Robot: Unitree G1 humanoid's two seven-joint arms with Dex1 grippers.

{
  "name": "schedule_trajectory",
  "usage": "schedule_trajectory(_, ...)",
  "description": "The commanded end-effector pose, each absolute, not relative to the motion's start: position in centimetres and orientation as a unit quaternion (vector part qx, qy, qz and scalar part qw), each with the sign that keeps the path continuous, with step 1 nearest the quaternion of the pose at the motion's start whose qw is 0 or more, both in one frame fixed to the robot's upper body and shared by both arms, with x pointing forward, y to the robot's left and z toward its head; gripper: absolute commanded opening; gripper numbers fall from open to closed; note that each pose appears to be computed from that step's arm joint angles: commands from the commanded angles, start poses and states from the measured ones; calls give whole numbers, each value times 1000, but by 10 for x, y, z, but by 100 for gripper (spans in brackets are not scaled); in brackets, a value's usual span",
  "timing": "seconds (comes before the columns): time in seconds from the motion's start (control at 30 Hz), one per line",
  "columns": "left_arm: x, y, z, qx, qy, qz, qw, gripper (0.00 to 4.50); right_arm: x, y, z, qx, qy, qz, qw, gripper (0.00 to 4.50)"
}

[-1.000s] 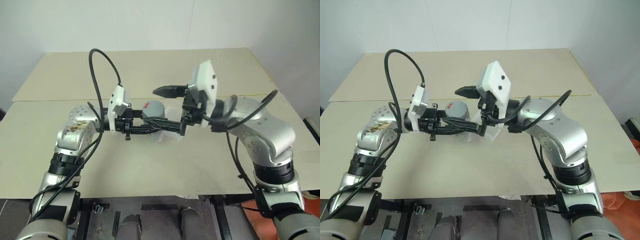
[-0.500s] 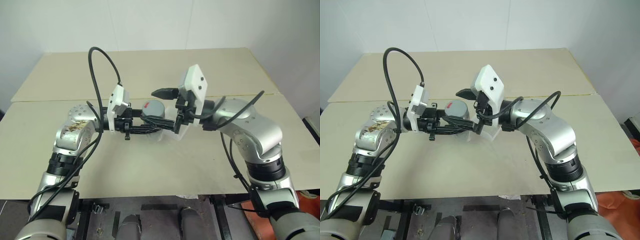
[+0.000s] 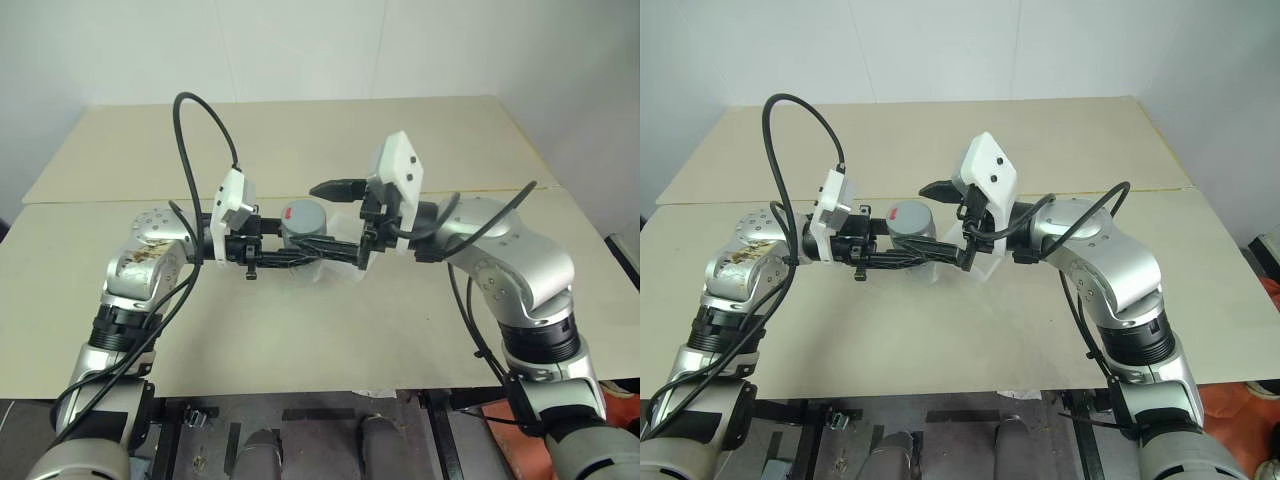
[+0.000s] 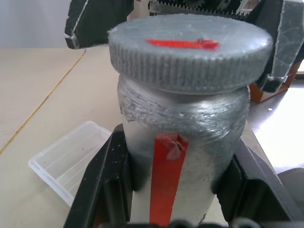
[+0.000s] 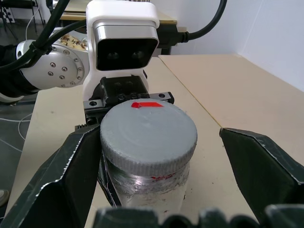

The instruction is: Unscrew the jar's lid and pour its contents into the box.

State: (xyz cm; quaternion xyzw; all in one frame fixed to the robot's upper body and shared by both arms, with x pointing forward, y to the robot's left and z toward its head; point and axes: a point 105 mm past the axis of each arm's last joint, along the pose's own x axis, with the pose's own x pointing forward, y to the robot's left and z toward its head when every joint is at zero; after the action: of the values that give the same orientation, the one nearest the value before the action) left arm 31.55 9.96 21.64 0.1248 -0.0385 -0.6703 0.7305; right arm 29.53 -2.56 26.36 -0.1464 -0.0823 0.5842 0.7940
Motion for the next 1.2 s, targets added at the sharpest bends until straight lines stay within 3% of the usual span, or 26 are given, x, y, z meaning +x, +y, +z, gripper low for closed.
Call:
schedule_trajectory(0.03,311,98,229,136,-61,-675,723,190,282,-25,279,-142,-120,600,778,444)
schedule_trajectory(0.5,309,96,227,138,-59,-677,720,190,280,-19,278,-137,-118,602,778,444)
schedule_trajectory(0.6,310,96,227,137,-59,-678,720,190,281,-18,277,-137,-116,601,779,381)
schedule_trajectory(0.7,309,96,226,137,-59,-678,720,190,281,-18,276,-141,-117,600,779,282)
schedule_trajectory(0.73,310,96,226,137,-59,-678,720,190,281,-18,276,-142,-117,599,779,273)
schedule_trajectory(0.97,307,99,222,139,-53,-677,721,190,281,-20,290,-97,-110,607,781,273)
schedule_trajectory(1.2,309,110,218,142,-42,-664,733,190,287,-41,329,-8,-131,580,804,273)
